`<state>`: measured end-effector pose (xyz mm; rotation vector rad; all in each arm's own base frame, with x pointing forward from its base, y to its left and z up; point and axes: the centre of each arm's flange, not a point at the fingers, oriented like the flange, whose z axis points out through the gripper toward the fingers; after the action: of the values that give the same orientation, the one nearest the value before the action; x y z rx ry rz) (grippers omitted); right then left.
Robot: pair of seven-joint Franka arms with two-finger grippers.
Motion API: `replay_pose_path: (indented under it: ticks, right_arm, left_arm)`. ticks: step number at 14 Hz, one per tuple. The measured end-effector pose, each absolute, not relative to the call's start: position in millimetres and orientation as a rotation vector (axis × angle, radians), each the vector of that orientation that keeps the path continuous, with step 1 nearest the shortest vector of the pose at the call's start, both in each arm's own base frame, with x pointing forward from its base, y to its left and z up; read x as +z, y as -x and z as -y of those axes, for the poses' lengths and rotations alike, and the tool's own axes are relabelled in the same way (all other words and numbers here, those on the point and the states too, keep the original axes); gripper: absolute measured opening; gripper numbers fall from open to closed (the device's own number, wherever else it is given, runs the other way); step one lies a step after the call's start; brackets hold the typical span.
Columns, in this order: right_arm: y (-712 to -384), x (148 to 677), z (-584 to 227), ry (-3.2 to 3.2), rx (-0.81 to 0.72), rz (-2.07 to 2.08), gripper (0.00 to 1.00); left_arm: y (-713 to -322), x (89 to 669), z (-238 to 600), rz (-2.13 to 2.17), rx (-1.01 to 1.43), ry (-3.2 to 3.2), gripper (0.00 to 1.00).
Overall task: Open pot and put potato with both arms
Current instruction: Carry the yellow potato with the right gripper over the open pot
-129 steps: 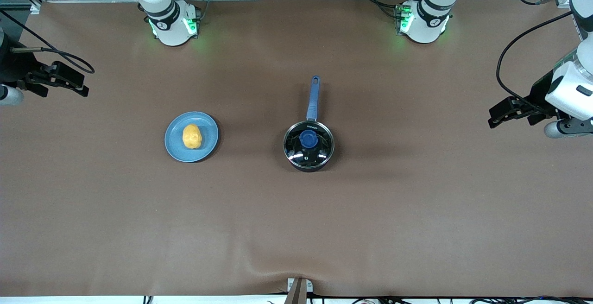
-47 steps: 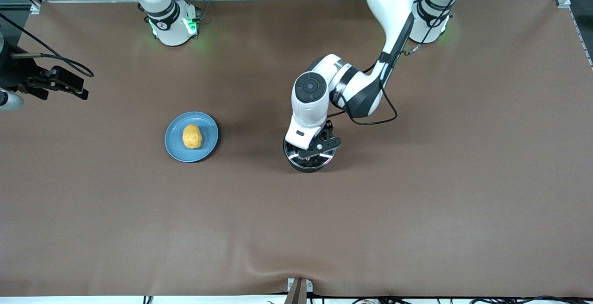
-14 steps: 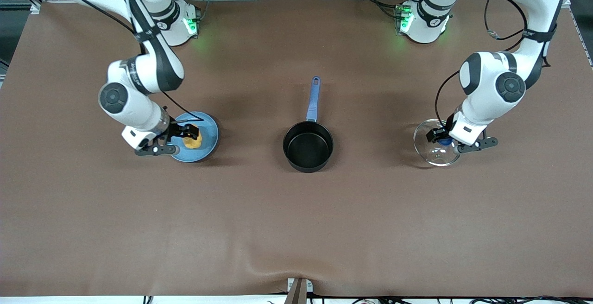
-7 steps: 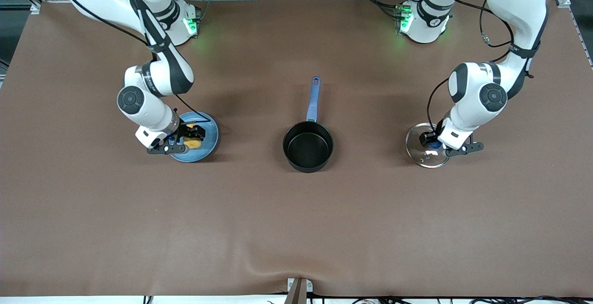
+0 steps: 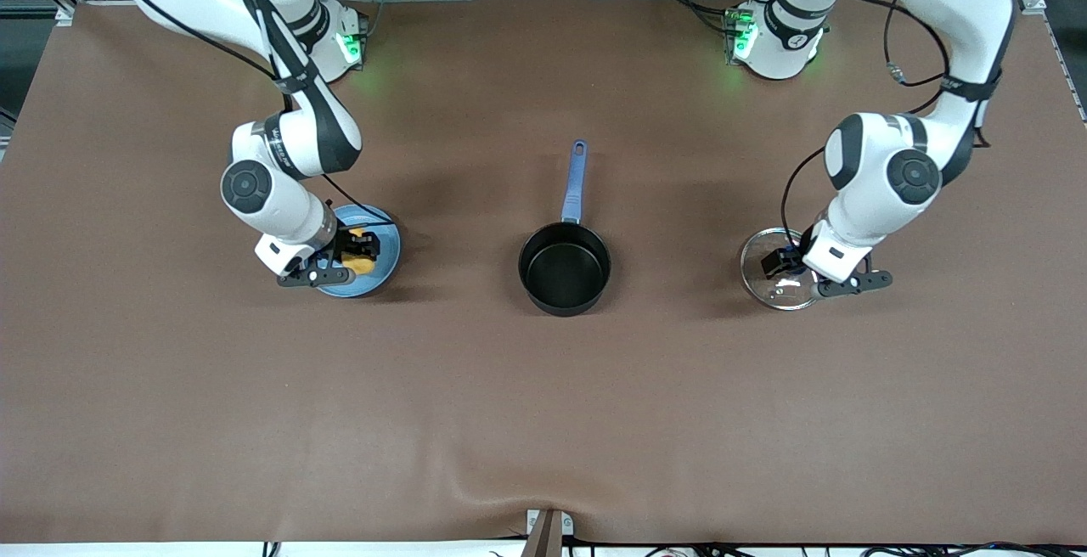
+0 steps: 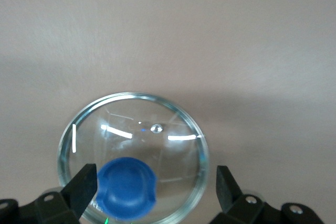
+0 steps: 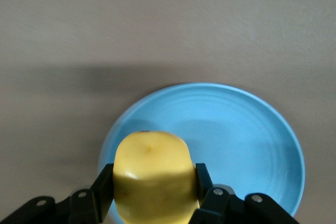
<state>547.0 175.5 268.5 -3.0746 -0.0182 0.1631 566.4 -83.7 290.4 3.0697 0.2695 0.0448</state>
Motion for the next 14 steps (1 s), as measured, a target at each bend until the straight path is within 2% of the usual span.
replay_pose_path:
  ticks: [3,5,6,8,11,14]
  right_arm:
    - [-582,382,-246,3.057,0.16,-0.099,0.66]
    - [-590,429,-288,3.031,0.094,-0.152,0.66]
    - [-593,437,-307,3.018,0.074,-0.171,0.66]
    - [-601,425,-356,2.993,0.072,-0.235,0.66]
    - [-603,376,-438,2.967,0.086,-0.244,0.66]
    - [-596,338,-482,2.942,0.073,-0.266,0.66]
  left_arm:
    - [-595,375,86,-0.262,-0.006,-3.072,1.0]
    - [-606,417,84,-0.263,-0.028,-3.073,1.0]
    - [-610,436,83,-0.264,-0.03,-3.072,1.0]
    - [-616,469,80,-0.266,-0.033,-3.073,1.0]
    - [-620,504,75,-0.271,-0.023,-3.071,1.0]
    - [-621,513,73,-0.275,-0.023,-3.072,1.0]
